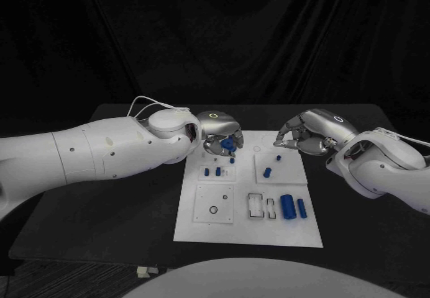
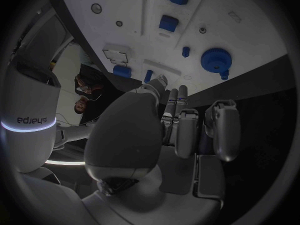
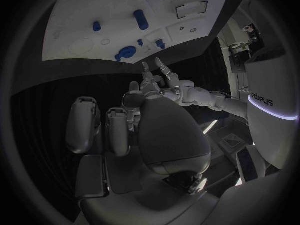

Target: Assemble the parts on the task board

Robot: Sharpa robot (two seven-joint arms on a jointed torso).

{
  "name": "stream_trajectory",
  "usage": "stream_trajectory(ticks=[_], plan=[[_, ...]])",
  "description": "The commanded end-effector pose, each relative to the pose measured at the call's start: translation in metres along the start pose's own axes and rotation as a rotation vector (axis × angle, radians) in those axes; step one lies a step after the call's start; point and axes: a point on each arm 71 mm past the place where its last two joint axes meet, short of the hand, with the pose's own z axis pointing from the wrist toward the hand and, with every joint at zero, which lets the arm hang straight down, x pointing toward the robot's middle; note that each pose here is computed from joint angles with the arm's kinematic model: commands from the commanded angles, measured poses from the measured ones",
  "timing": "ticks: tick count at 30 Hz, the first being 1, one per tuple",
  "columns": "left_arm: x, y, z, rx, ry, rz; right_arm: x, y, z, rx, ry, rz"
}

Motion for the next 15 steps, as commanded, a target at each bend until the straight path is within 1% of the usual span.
stream_trajectory(ticks=[1, 8, 15], plan=[[0.0027, -0.0003, 0.0051, -0.034, 0.044, 0.104, 0.001, 0.0, -0.002, -0.001, -0.02, 0.019], [0.006, -0.0016, 0.014, -0.054, 0.098, 0.147, 0.004, -0.001, -0.004, 0.003, -0.011, 0.028], [0.0097, -0.0023, 0.019, -0.062, 0.129, 0.154, 0.006, -0.002, -0.006, 0.005, -0.006, 0.032]])
